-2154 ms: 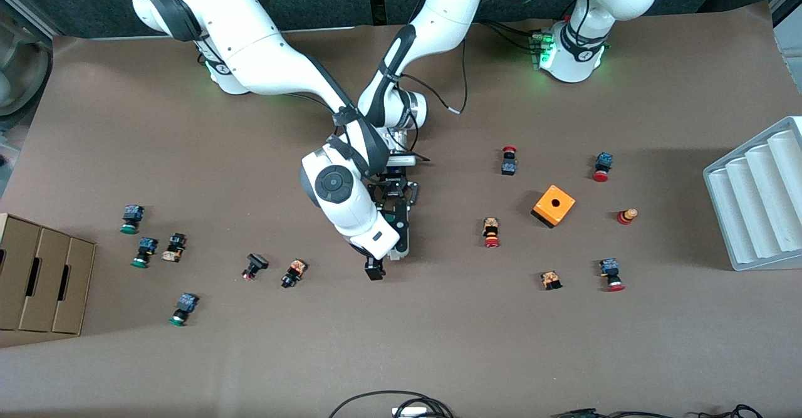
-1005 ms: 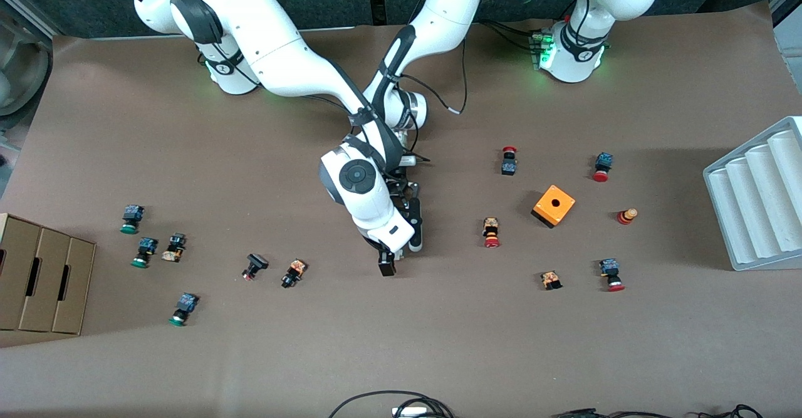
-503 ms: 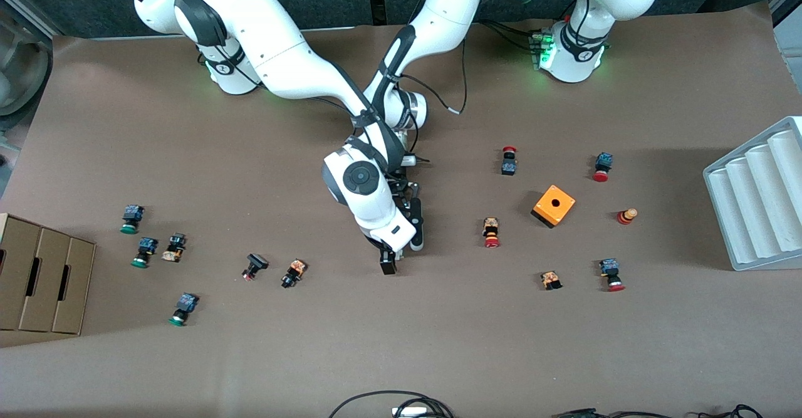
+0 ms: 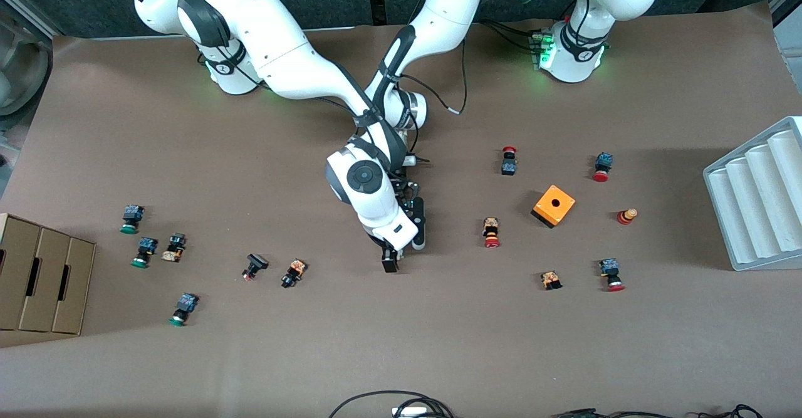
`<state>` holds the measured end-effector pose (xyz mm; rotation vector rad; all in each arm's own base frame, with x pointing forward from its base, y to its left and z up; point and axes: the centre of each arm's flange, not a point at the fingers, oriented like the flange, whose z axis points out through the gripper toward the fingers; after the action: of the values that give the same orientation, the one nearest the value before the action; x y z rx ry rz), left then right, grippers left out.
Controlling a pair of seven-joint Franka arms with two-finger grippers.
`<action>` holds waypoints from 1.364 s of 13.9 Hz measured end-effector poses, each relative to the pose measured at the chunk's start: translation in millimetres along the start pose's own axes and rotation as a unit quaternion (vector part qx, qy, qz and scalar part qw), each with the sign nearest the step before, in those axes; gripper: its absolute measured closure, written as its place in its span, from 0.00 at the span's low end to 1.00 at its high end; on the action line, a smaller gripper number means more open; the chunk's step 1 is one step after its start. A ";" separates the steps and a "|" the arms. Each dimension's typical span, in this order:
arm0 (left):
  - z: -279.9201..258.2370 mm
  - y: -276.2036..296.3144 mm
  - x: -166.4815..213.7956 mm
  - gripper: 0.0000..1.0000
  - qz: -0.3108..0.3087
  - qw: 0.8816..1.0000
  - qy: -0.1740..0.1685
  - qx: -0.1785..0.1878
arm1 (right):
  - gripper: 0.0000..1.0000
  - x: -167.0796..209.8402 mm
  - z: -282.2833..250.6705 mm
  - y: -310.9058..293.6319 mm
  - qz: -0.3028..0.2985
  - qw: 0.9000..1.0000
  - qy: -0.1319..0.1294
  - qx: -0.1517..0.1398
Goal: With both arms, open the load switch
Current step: 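Press the right gripper down onto the switch lever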
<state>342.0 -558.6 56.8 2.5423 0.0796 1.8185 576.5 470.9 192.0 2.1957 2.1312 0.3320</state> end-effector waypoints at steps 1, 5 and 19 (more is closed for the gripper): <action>0.0 0.0 0.0 0.41 0.000 1.000 0.000 0.000 | 0.00 0.3 -0.1 -0.1 0.000 1.000 0.000 0.000; 0.0 0.0 -0.1 0.41 0.000 1.000 0.000 0.000 | 0.00 0.2 -0.3 0.2 0.001 1.000 0.001 -0.001; 0.1 -0.1 -0.3 0.41 0.000 1.000 0.001 0.000 | 0.00 -4.2 0.0 3.3 0.025 1.000 0.010 0.006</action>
<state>342.0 -558.6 56.5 2.5418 0.0790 1.8205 579.7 466.6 192.3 2.2646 2.0968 0.3459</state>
